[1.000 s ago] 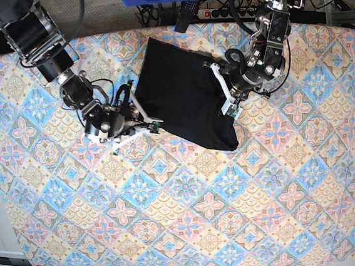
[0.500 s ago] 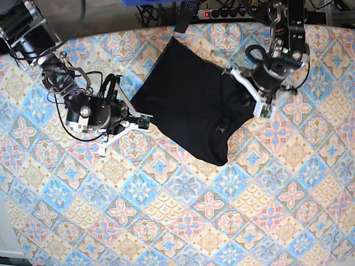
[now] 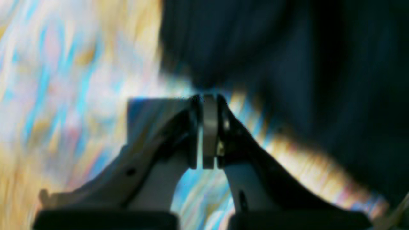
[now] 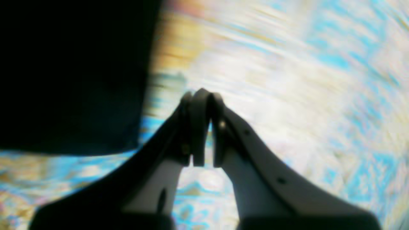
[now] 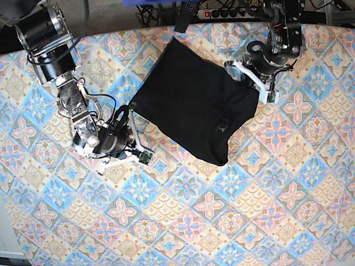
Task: Fold the T-shirt properly
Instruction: 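Grasp the folded bundle with both grippers and pull it away from the table edge, then release the left gripper and raise it away from the shirt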
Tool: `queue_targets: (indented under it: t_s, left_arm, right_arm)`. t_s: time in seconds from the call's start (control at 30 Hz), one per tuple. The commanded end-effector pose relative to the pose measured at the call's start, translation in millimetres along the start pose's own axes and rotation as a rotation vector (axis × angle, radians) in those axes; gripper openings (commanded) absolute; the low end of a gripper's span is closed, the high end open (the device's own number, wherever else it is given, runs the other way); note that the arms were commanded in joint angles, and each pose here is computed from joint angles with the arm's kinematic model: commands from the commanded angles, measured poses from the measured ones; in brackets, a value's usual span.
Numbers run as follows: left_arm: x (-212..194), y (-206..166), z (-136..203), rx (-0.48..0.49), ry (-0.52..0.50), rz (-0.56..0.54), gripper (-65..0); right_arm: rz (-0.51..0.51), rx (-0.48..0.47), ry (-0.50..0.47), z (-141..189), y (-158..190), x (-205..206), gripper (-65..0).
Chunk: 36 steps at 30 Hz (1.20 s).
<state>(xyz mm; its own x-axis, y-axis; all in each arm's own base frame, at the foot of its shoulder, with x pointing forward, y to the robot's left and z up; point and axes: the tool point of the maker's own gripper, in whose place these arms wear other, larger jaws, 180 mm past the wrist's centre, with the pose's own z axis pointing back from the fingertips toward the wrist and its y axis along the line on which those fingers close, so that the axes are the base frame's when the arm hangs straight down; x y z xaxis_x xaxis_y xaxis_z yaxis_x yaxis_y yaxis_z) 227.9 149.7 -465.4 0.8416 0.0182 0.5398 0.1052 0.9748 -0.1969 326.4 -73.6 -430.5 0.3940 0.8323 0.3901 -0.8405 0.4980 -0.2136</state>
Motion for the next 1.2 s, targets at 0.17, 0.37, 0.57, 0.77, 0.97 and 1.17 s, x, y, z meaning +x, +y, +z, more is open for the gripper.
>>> queue_targets:
  t_s: [0.17, 0.37, 0.57, 0.77, 0.97, 1.17]
  left_arm:
    - [38.8, -6.7, -32.7, -0.034, -0.039, 0.053, -64.4]
    - [68.9, -22.6, -66.8, -0.079, -0.073, 0.086, -64.4]
    - [96.8, -56.9, -96.3, -0.144, -0.093, 0.031, -64.4]
    - [127.1, -62.1, -99.2, -0.153, -0.155, 0.030, -64.4]
    - [117.3, -2.8, -77.1, -0.056, -0.192, 0.089, -64.4]
    - [86.2, 81.8, -17.5, 0.126, -0.286, 0.209, -64.4]
  right_arm:
    - [0.022, 0.015, -0.090, 10.8, 14.1, 22.9, -62.3]
    - [0.003, -0.049, -0.128, 42.2, 18.6, 5.1, -62.3]
    - [-0.017, -0.067, -0.176, 68.7, 43.1, -0.4, -62.2]
    - [-0.024, -0.015, -0.169, 73.3, 77.0, -11.2, -62.2]
    - [0.064, 0.055, -0.260, 70.8, 105.8, 33.8, -62.3]
    - [0.038, 0.137, -0.379, 67.1, 137.5, 93.2, -62.3]
